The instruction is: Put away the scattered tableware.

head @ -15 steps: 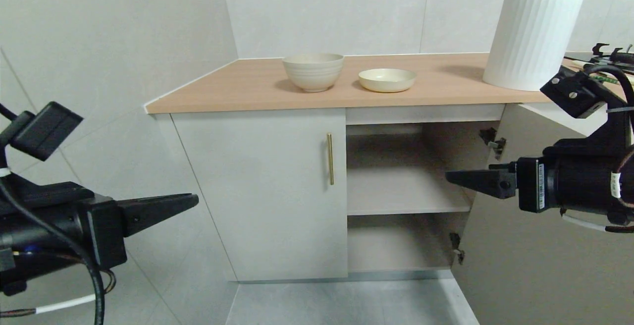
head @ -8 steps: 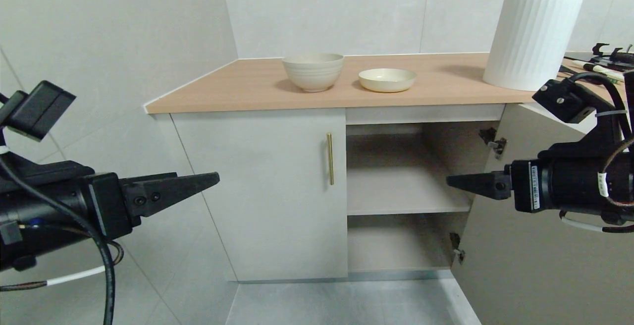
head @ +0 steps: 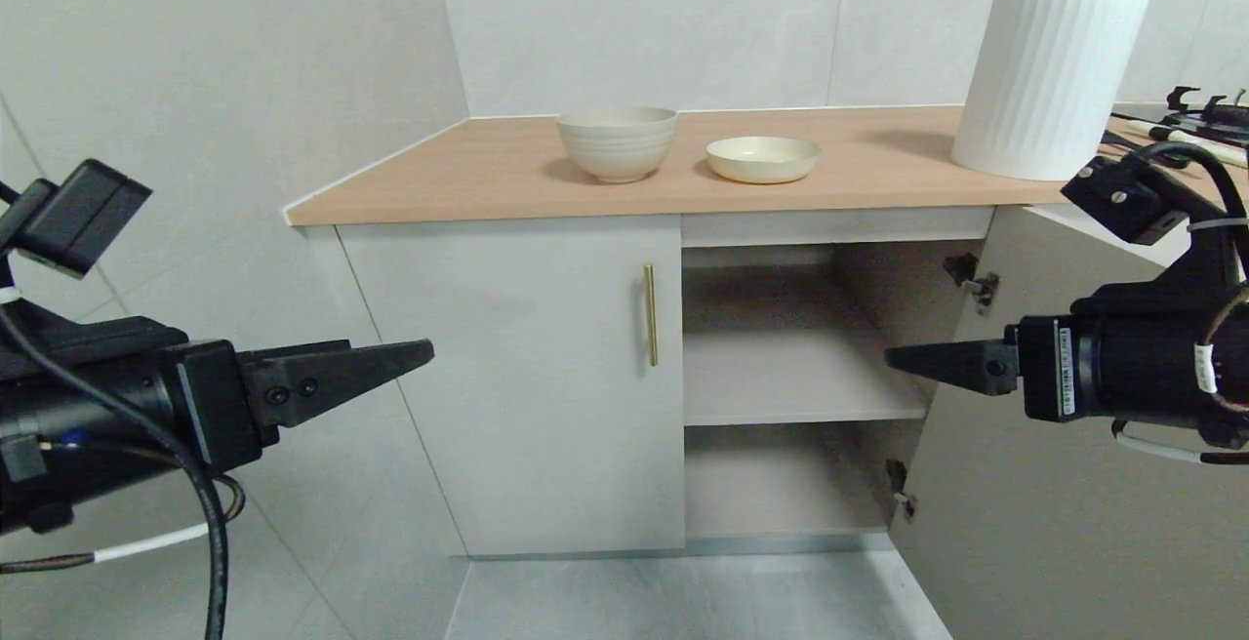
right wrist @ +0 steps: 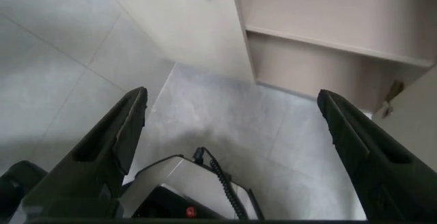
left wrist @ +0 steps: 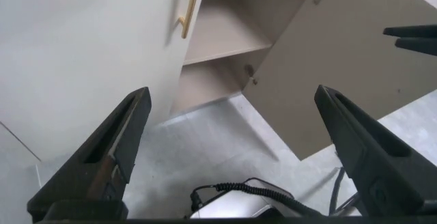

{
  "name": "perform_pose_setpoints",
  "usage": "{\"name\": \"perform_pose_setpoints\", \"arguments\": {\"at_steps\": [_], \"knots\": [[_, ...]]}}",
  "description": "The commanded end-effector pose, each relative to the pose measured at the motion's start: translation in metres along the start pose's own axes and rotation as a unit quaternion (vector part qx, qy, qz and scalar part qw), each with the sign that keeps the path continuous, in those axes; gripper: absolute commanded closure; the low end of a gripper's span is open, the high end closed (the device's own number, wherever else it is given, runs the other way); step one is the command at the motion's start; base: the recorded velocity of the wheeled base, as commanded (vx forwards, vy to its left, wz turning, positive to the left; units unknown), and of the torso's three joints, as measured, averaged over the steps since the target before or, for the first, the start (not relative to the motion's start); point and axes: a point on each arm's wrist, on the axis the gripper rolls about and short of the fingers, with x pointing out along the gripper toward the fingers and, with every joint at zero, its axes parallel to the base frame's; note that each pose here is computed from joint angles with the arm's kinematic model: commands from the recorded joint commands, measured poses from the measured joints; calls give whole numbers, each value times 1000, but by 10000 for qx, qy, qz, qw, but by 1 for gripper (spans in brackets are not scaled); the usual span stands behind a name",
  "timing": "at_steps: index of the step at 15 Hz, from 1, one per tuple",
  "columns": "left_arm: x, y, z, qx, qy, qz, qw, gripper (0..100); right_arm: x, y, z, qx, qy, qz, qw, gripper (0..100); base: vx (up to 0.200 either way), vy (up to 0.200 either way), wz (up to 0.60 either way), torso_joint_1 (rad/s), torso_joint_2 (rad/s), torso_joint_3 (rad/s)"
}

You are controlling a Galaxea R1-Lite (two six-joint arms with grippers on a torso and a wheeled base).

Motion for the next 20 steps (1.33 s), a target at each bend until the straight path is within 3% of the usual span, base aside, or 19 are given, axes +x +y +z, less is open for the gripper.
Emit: {"name": "perform_pose_setpoints", "arguments": {"at_steps": [1,11,20], "knots": [[2,1,0,-11,20,9,10000,0,-8,1,1,-3,-109,19,9999,0,200,0,0,2,12,7],[0,0,0,-6,9,-2,10000,0,-17,-1,-4,-128,-152,68,9998,0,200,0,0,3,3,2],[0,0,-1,-8,18,-8,10000,0,-16,-1,-6,-196,-130,30,9997,0,0,0,0,0,0,0]]}}
